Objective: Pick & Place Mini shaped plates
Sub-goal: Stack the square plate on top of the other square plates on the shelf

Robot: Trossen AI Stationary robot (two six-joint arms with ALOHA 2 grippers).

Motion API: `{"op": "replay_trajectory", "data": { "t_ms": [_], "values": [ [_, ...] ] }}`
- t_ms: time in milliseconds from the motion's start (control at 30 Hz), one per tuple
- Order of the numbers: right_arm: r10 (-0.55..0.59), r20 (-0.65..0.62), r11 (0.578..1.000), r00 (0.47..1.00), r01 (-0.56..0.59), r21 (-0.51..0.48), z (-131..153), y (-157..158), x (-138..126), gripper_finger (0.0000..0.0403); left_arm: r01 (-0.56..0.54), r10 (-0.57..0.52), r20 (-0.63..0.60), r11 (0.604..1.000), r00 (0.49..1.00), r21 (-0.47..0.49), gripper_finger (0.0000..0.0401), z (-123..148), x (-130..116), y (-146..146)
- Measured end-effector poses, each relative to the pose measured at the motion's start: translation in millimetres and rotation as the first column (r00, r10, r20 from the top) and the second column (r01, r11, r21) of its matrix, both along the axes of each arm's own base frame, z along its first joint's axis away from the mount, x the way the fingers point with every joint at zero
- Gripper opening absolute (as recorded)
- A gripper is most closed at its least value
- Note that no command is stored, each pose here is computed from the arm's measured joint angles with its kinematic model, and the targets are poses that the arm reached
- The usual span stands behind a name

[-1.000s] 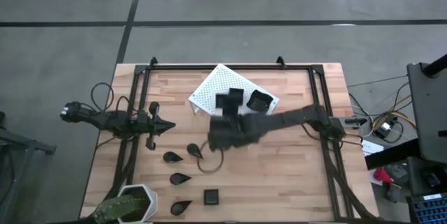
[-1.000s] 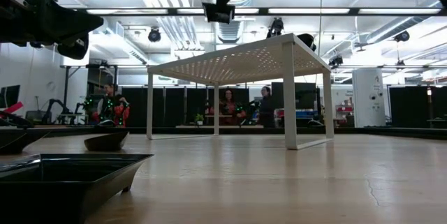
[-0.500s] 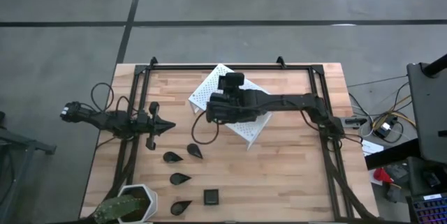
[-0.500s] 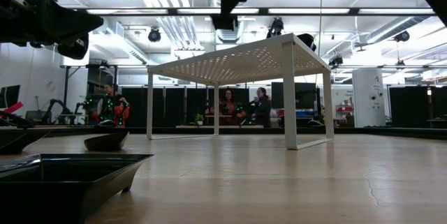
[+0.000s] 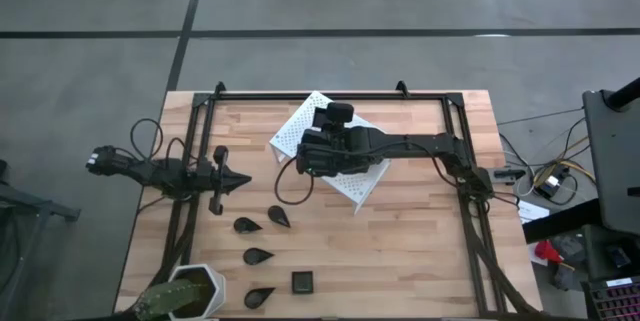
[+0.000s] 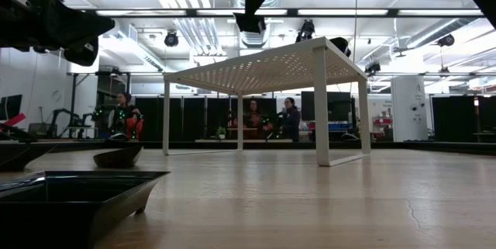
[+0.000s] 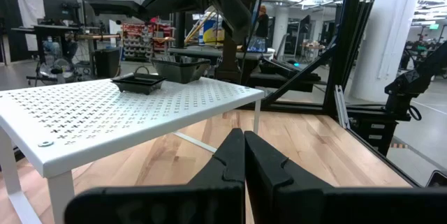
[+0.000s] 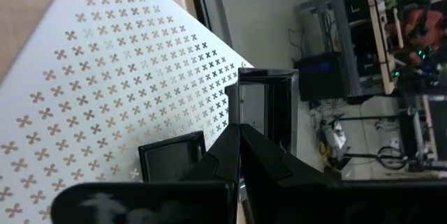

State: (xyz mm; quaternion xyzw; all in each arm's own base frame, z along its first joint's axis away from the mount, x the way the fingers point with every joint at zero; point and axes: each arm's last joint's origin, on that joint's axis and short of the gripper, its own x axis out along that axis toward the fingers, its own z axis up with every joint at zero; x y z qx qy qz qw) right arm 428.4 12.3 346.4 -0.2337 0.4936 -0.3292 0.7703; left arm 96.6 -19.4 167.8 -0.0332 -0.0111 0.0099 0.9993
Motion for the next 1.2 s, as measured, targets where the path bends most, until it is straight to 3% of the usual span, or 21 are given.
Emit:
{"op": "replay_trajectory", "data": {
  "t_ms": [167, 433, 733, 967, 1200],
  "values": [
    [-0.03, 0.034, 0.999, 0.999, 0.03, 0.019, -0.1, 0.0, -0.4, 0.0008, 0.0, 0.0, 0.0, 1.0, 1.0, 0.0, 0.0, 0.0, 0.0, 0.0],
    [-0.11, -0.052, 0.994, 0.993, 0.111, 0.019, -15.7, -3.9, -9.7, 0.0008, 0.001, -0.001, 0.0, 1.0, 1.0, 0.0, 0.0, 0.0, 0.0, 0.0],
    [-0.082, -0.173, 0.997, 0.981, 0.083, -0.001, -47.2, -3.2, -7.9, 0.0008, 0.001, -0.001, 0.0, 1.0, 1.0, 0.0, 0.0, 0.0, 0.0, -0.1],
    [-0.059, -0.156, 0.995, 0.986, 0.072, 0.075, -54.7, -0.7, -4.2, 0.0008, 0.001, -0.001, 0.0, 1.0, 1.0, 0.0, 0.0, 0.0, 0.0, -0.1],
    [-0.056, -0.172, 0.995, 0.983, 0.07, 0.075, -58.1, -0.7, -4.8, 0.0008, 0.001, -0.001, 0.0, 1.0, 1.0, 0.0, 0.0, 0.0, 0.0, -0.1]
  ]
}}
